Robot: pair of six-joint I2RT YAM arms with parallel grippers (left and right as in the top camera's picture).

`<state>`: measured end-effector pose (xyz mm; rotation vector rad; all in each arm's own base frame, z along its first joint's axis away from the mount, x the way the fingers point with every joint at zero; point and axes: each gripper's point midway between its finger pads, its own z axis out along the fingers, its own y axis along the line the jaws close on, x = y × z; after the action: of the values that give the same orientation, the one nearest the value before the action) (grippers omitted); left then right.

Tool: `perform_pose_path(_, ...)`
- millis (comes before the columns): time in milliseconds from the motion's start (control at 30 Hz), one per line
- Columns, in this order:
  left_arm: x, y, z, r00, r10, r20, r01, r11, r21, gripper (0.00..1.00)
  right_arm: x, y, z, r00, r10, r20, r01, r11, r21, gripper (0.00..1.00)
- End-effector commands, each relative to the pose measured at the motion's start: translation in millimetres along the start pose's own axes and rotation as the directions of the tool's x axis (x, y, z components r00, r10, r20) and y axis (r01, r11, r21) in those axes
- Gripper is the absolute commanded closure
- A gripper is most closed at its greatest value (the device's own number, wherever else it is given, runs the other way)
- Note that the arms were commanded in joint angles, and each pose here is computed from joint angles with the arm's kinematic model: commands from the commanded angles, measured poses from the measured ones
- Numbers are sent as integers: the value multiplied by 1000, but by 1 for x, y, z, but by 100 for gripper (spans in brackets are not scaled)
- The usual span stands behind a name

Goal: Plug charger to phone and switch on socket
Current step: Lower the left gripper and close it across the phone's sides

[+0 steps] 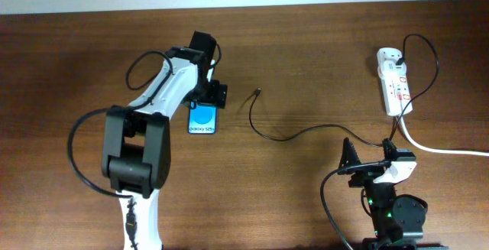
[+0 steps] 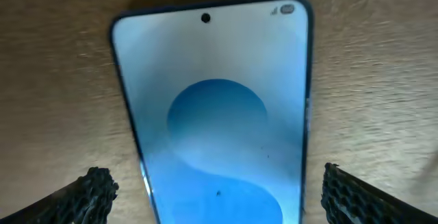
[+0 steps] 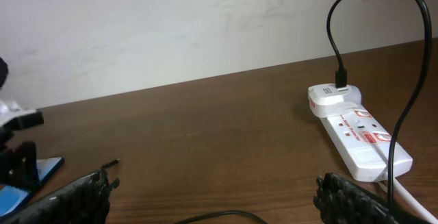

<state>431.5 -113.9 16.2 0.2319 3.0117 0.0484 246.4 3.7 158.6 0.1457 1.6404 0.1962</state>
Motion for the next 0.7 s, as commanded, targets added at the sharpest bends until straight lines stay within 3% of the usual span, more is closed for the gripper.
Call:
perform_pose_path(0, 3, -2, 10, 999, 44, -21, -44, 999, 13, 1, 2, 1, 0, 1000, 7, -4, -7, 1000, -10, 2)
perform_pose_path(267, 17, -1, 20, 997, 38, -65, -37, 999, 10, 1, 2, 1, 0, 1000, 7, -3, -7, 1000, -11, 2)
perform_pose_path(500, 32, -1, 31, 989, -112, -100, 112, 994, -4, 0, 2, 1, 0, 1000, 7, -3, -7, 1000, -11, 2)
perform_pose_path(667, 33, -17, 30, 984, -132, -120, 142, 987, 81, 0, 2, 1, 0, 1000, 7, -3, -7, 1000, -11, 2)
